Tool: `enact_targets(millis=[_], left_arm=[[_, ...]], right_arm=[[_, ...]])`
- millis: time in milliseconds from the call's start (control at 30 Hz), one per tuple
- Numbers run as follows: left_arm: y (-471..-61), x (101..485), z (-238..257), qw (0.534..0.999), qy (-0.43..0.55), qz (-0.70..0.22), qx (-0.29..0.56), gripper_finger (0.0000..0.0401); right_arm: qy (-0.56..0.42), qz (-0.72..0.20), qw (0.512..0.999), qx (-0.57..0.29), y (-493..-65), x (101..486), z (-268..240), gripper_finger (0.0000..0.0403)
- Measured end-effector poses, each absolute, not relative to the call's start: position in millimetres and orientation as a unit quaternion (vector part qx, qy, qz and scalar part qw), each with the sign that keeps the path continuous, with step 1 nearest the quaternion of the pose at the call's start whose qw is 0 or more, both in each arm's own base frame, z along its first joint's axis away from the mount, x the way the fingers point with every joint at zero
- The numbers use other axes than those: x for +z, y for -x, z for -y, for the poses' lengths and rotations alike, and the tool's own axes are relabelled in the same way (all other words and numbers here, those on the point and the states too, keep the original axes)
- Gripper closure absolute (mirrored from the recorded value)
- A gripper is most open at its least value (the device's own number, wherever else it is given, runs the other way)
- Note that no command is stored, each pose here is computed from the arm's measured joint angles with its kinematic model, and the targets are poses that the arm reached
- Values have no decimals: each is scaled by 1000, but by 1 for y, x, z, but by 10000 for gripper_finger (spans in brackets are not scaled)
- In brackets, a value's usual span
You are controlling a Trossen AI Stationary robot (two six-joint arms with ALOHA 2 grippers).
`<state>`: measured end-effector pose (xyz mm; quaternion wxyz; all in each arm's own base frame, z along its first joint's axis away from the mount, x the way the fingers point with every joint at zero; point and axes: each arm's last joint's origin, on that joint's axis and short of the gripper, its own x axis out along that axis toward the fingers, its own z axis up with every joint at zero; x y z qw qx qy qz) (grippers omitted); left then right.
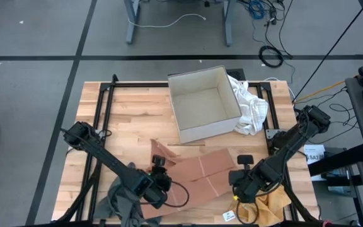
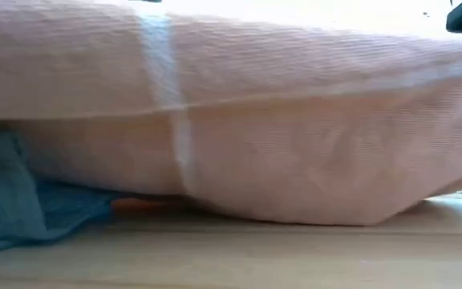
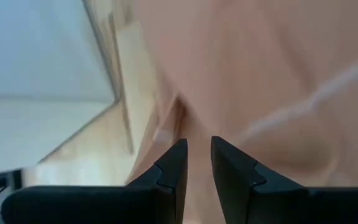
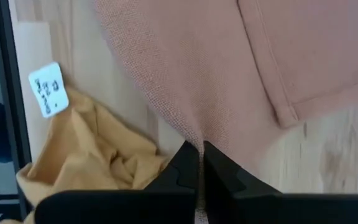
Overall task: Fold towel
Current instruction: Fold the brown towel
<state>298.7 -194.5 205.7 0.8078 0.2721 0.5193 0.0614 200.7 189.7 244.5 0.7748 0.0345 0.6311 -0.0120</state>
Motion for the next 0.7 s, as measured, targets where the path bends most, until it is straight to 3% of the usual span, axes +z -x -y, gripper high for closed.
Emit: enact_targets(millis=[133, 267, 400, 567, 700], left_arm=[[-292, 207, 190, 783, -295, -545, 52, 323], [-290, 206, 195, 772, -286, -568, -15, 323], [-293, 206, 189, 768, -269, -580, -10, 323], [-302, 214, 181, 792, -254, -554, -10, 323], [-313, 215, 183, 810, -243, -530, -61, 322]], right_arm=[[-35, -641, 766, -26, -193, 244, -193, 403], [-40, -643, 764, -32, -189, 244, -195, 403], [-44, -642, 765, -34, -189, 244, -196, 403], [-47, -638, 768, -31, -189, 244, -198, 403], [-47, -638, 768, -29, -188, 244, -199, 403]])
